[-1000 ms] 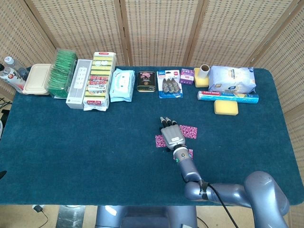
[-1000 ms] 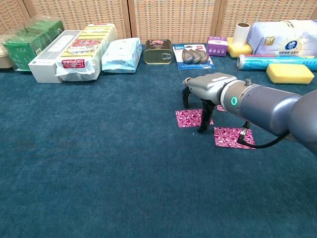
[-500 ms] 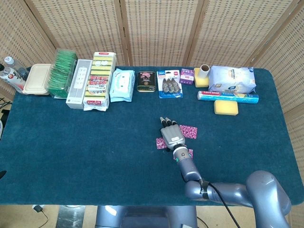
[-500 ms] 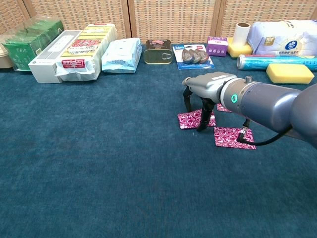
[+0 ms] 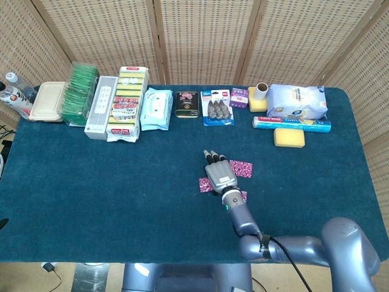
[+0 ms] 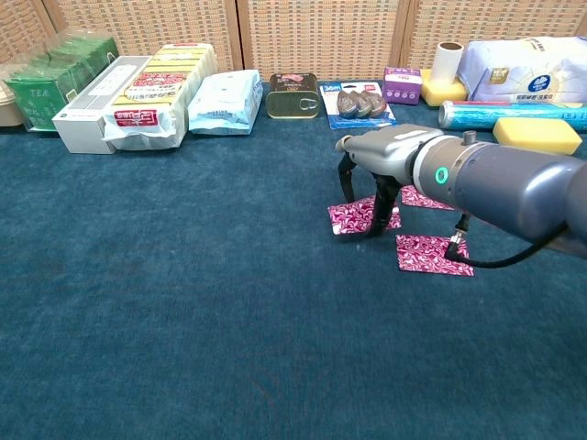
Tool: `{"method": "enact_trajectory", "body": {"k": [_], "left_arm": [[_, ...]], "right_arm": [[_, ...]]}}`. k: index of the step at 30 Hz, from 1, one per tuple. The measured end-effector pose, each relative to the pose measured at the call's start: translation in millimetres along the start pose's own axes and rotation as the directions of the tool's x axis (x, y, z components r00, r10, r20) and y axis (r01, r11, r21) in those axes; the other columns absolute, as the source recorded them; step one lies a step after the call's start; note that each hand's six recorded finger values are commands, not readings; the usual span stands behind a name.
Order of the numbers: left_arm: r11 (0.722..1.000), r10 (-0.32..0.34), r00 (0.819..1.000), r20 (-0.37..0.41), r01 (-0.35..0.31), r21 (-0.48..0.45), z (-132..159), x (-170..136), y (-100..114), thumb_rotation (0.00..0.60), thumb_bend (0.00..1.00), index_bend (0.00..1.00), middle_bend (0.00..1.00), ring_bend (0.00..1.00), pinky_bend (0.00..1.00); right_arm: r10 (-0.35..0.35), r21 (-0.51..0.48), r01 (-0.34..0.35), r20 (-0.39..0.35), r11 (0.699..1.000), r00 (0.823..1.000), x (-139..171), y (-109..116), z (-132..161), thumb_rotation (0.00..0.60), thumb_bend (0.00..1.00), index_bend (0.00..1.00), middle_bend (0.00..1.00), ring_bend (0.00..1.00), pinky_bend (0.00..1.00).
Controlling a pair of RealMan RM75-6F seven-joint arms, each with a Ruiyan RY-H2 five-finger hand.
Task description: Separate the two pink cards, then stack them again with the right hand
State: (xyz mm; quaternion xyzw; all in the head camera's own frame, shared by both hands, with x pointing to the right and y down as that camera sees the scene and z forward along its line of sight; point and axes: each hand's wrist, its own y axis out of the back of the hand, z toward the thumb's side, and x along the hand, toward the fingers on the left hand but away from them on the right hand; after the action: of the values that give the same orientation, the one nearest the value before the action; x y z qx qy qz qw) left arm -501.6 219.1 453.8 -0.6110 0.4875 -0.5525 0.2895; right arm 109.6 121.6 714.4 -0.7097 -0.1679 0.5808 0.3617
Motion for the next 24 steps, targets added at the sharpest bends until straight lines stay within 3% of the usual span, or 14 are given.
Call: {"method": "enact_trajectory", "body": {"k": [6, 12, 24], "left_arm": [[1.000, -0.006, 1.000, 0.007, 0.006, 0.002, 2, 1, -1, 0.600, 0.10, 0.00, 0.00, 0.00, 0.06], [1.000, -0.014, 1.000, 0.019, 0.014, 0.006, 4, -1, -3, 0.600, 0.10, 0.00, 0.00, 0.00, 0.06], [1.000, -0.026, 0.999, 0.027, 0.026, 0.005, 5, -1, -4, 0.600, 0.10, 0.00, 0.00, 0.00, 0.06]], "right_arm": [[0.026, -0.028, -0.025, 0.034, 0.999, 0.999, 16, 5, -10, 0.600, 0.26, 0.45, 0.00, 0.00, 0.13], [0.051, -0.068, -0.043, 0.121, 0.997, 0.991, 28, 6, -30, 0.600, 0.26, 0.45, 0.00, 0.00, 0.12], [0.089, -0.170, -0.039, 0.298, 0.985, 0.950, 41, -9, -55, 0.600, 0.27, 0.44, 0.00, 0.00, 0.11]]}}
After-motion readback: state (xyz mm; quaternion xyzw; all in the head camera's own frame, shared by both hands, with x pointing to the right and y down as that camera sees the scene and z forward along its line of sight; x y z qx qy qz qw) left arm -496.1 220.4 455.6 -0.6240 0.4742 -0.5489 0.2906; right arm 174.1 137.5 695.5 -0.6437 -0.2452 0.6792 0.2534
